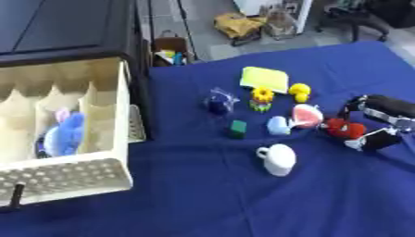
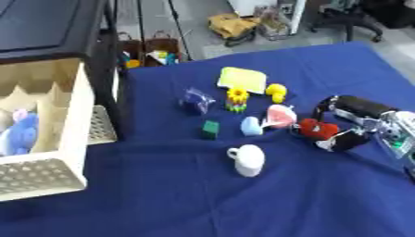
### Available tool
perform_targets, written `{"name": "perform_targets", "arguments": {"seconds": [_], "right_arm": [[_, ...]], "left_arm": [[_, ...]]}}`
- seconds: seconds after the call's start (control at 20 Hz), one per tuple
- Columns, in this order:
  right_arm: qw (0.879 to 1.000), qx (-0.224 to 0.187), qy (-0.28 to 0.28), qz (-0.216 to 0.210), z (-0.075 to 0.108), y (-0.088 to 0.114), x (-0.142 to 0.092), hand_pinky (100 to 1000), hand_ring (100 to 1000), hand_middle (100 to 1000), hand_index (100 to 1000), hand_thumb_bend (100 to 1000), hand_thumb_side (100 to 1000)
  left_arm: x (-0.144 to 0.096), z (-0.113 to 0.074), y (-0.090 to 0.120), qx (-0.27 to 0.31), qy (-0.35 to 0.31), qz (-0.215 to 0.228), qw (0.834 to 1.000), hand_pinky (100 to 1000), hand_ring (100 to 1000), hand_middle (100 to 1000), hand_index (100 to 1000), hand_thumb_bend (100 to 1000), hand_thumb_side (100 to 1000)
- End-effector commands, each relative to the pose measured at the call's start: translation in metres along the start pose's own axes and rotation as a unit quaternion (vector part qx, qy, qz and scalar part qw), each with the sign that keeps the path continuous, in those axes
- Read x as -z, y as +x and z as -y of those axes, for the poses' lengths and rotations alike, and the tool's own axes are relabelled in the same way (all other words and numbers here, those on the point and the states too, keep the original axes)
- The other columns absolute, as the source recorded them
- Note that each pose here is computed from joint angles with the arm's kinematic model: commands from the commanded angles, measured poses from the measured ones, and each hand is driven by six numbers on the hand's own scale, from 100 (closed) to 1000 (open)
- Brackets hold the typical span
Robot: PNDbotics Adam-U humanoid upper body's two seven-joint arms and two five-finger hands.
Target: Pick up objects from table and place into drawer.
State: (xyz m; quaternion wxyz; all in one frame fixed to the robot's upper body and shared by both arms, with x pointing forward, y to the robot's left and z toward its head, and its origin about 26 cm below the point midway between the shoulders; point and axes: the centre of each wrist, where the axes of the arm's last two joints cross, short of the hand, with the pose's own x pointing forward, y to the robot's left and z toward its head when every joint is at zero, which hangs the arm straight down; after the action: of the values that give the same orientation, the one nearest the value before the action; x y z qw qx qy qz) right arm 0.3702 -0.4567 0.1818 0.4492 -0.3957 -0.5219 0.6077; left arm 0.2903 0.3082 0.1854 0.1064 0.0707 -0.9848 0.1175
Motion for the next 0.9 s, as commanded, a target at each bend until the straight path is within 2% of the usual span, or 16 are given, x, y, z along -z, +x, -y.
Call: {"name": "perform_targets", "arguments": {"seconds": [0.05, 0.35, 0.4, 0.45, 0.9], "right_arm": [[1.0, -0.008, -0.011, -0.002, 0.016, -0.003, -0.006, 795, 846, 594, 699, 413, 428], [1.0, 0.005, -0.024, 0.008, 0.023, 0.002, -0.009, 792, 839, 580, 686, 389, 434], [1.0, 0.005, -0.028, 0.01, 0.025, 0.003, -0.01, 792, 838, 579, 685, 374, 469], [0.999, 0.005, -0.031, 0.012, 0.028, 0.004, -0.01, 791, 837, 578, 684, 384, 437], [0.997, -0.011, -0.069, 0.024, 0.051, 0.018, -0.014, 789, 830, 567, 671, 355, 438]], "left_arm": [[0.006, 0.0, 0.003, 0.001, -0.008, 0.01, 1.0, 512, 615, 649, 820, 193, 1000], [0.007, -0.001, 0.003, 0.003, -0.007, 0.01, 1.0, 512, 615, 650, 820, 192, 1000], [0.007, -0.001, 0.003, 0.003, -0.007, 0.009, 1.0, 512, 615, 650, 820, 192, 1000], [0.007, -0.001, 0.003, 0.004, -0.007, 0.009, 1.0, 512, 615, 650, 820, 192, 1000], [0.008, -0.003, 0.004, 0.006, -0.006, 0.006, 1.0, 513, 616, 651, 821, 190, 1000]]}}
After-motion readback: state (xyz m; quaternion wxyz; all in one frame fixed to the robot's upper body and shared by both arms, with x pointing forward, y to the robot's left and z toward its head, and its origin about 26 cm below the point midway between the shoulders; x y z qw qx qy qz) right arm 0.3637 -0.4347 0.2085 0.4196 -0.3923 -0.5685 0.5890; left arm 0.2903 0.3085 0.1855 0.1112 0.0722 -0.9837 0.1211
